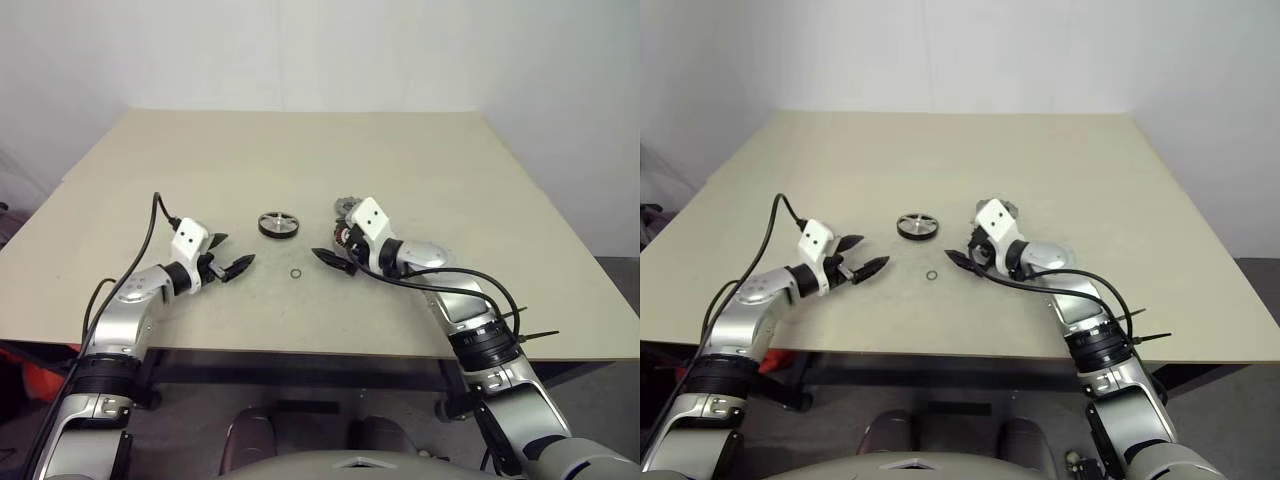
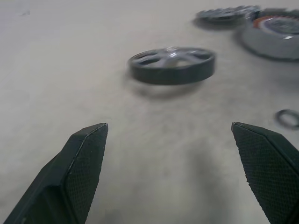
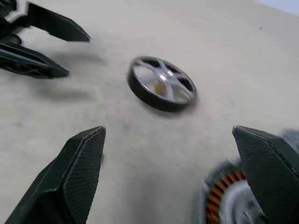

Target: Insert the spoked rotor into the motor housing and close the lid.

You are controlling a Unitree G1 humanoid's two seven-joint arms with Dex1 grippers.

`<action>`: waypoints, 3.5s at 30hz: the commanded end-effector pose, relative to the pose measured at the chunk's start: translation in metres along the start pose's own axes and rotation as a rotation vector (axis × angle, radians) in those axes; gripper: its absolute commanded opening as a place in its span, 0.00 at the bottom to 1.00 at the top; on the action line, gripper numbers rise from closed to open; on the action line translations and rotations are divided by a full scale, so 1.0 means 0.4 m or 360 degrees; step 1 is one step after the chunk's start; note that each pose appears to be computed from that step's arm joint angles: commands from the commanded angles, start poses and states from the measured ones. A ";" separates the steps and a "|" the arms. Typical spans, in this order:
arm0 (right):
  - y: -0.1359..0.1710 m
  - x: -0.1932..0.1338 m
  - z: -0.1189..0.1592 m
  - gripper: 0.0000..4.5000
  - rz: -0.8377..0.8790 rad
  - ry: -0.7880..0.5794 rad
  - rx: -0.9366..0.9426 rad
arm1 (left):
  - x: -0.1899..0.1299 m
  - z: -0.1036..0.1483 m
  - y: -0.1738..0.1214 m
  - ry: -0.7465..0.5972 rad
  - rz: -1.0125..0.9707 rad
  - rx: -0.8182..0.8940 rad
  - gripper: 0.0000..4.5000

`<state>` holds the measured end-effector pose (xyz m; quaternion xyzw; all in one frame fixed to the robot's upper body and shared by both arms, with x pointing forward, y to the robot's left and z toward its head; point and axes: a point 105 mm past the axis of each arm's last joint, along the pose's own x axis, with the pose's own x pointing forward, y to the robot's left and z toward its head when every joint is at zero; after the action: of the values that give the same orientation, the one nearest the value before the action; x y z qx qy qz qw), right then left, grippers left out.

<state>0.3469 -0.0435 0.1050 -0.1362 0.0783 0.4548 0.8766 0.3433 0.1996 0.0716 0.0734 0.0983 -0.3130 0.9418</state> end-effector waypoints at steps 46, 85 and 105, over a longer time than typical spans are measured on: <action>-0.144 -0.069 -0.050 1.00 0.0068 0.0324 -0.0333 | 0.008 0.022 0.000 -0.0072 0.0039 0.0071 0.99; -0.123 -0.158 -0.195 0.96 0.0652 0.0954 -0.0624 | -0.007 -0.011 -0.021 -0.0054 0.0101 0.0023 1.00; -0.133 -0.114 -0.112 0.42 0.0603 0.0817 -0.0468 | -0.003 -0.014 -0.031 -0.0044 0.0117 0.0020 1.00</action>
<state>0.3687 -0.1241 0.0812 -0.3796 0.2433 0.5542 0.6997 0.3312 0.1958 0.0529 0.0677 0.1030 -0.2740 0.9538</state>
